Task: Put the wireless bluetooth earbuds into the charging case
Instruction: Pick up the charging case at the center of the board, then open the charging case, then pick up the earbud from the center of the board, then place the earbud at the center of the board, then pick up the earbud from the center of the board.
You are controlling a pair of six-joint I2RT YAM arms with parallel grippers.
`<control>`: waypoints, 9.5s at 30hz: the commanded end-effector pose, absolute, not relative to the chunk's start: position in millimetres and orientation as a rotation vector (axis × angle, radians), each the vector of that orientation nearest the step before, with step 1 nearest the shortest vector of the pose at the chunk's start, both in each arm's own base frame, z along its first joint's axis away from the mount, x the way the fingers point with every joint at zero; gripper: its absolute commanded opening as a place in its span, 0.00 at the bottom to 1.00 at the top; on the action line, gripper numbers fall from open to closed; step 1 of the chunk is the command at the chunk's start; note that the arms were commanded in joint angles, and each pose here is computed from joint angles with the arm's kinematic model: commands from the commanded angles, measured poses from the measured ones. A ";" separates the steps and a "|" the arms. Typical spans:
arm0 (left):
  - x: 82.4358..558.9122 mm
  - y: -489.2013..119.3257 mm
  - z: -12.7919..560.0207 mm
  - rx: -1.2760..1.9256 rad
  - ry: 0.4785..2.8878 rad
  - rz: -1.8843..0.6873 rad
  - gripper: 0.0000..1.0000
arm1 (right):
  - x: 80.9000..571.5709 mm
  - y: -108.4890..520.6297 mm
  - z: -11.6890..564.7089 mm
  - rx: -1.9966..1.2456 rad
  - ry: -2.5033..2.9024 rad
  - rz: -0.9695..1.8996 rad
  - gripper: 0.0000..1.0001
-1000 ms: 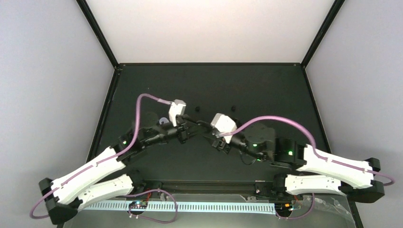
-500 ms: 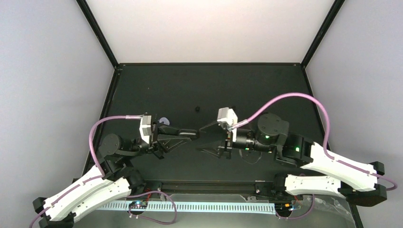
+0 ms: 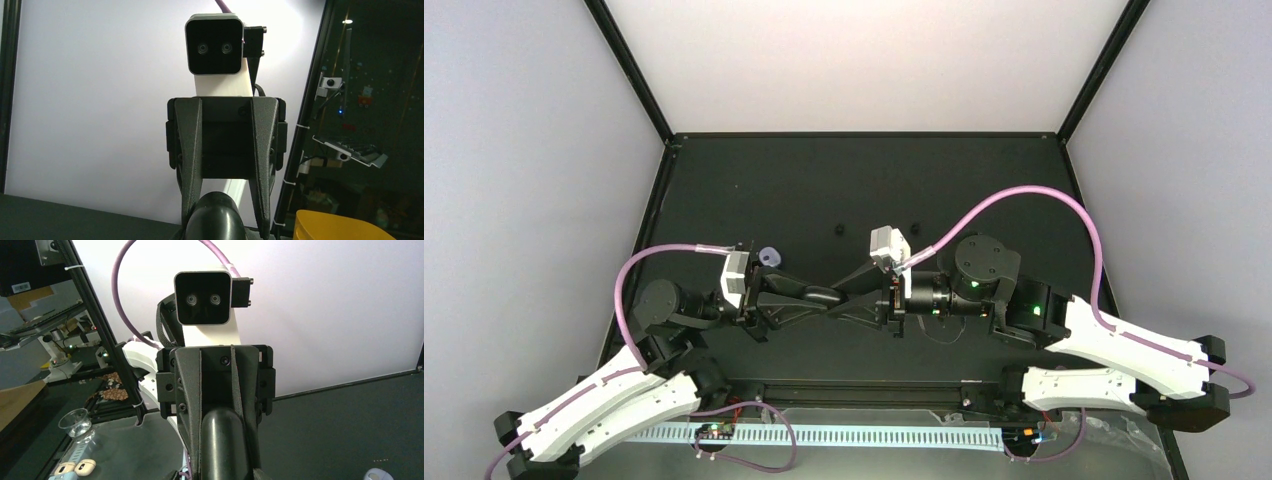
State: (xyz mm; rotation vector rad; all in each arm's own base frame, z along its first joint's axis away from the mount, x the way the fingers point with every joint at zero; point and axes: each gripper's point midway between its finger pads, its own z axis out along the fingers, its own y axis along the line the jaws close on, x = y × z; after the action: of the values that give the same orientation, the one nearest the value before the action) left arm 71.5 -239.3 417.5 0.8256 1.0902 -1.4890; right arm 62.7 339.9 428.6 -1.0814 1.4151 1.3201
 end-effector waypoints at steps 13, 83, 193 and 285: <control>48.0 -224.0 455.0 0.846 0.927 -1.564 0.02 | 50.8 331.5 446.5 -1.091 1.349 1.388 0.30; 60.0 -232.1 435.3 0.868 1.037 -1.479 0.02 | 92.6 342.2 438.4 -1.006 1.476 1.145 0.63; 103.5 -200.7 339.6 0.563 1.355 -1.286 0.02 | 434.4 165.4 2.8 0.090 2.722 0.137 0.26; 100.3 -196.3 324.6 0.574 1.363 -1.270 0.02 | 223.8 306.1 35.4 -0.858 2.586 0.324 0.23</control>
State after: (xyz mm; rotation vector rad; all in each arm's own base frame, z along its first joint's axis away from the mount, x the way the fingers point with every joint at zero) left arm 102.2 -199.7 316.7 0.5752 1.3836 -1.2793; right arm 216.0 316.1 38.4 -0.8985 2.5789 0.4246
